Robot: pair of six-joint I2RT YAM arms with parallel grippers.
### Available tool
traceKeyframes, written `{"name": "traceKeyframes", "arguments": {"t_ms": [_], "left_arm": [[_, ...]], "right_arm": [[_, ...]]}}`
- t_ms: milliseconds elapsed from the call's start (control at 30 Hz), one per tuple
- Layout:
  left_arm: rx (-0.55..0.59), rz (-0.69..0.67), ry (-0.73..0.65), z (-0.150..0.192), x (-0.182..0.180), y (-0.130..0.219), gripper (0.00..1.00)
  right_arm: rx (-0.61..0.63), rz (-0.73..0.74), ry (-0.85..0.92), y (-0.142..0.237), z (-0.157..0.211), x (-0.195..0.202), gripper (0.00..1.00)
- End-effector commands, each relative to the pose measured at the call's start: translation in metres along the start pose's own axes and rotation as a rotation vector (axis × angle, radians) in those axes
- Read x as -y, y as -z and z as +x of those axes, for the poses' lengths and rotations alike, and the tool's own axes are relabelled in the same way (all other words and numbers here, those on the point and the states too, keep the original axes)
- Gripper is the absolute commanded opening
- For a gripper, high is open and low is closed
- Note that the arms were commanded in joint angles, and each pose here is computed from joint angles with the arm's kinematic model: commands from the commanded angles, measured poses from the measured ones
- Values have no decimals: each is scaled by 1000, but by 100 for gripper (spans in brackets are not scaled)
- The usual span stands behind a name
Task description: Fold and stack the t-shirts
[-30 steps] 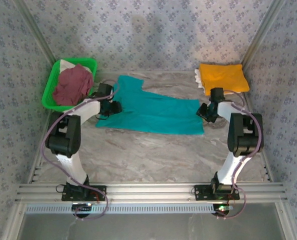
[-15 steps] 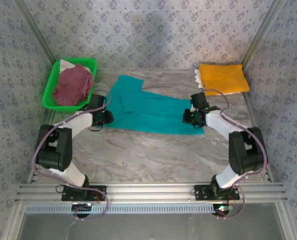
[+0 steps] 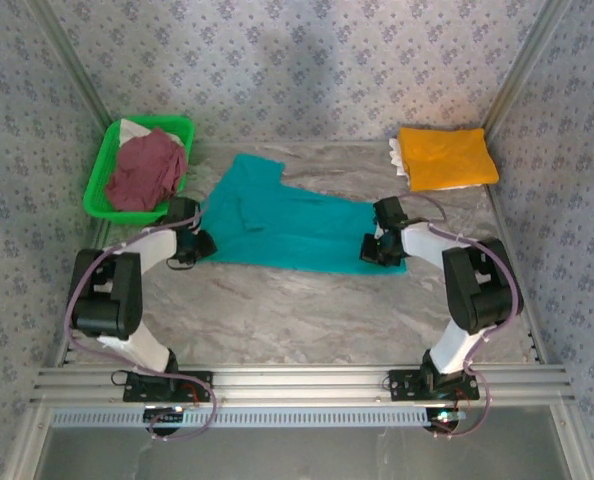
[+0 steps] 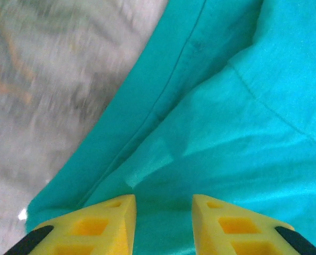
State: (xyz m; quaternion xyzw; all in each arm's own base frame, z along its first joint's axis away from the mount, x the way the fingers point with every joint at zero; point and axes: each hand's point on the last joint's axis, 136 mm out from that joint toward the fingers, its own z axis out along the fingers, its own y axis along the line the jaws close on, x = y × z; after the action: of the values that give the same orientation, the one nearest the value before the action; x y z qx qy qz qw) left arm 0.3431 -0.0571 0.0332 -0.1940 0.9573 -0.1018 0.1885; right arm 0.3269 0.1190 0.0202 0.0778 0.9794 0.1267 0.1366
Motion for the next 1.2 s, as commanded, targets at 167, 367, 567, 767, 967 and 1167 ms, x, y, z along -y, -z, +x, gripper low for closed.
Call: {"name": "traceKeyframes", "arguments": {"t_ms": [167,367,567,767,967,1167], "left_arm": [[-16,11,91,57,-21,52,34],[128,133,-6,17,34,94,38],[96,227,-106,-21,108,65,45],[19,243,-119,-36,143,18,47],[-27,179,-105,-27,137,-13,48],[-64,200,-124,-22,146,-36,48]], "right_arm": [[-157,10,-61,14,72,15,8],[-46,-13,10,33,35,-3,14],[52,-78,50,43,-3,-31,17],[65,-97,81,42,-14,-48,17],[62,-83,80,37,-13,-45,17],[54,-89,73,32,-11,-45,17]]}}
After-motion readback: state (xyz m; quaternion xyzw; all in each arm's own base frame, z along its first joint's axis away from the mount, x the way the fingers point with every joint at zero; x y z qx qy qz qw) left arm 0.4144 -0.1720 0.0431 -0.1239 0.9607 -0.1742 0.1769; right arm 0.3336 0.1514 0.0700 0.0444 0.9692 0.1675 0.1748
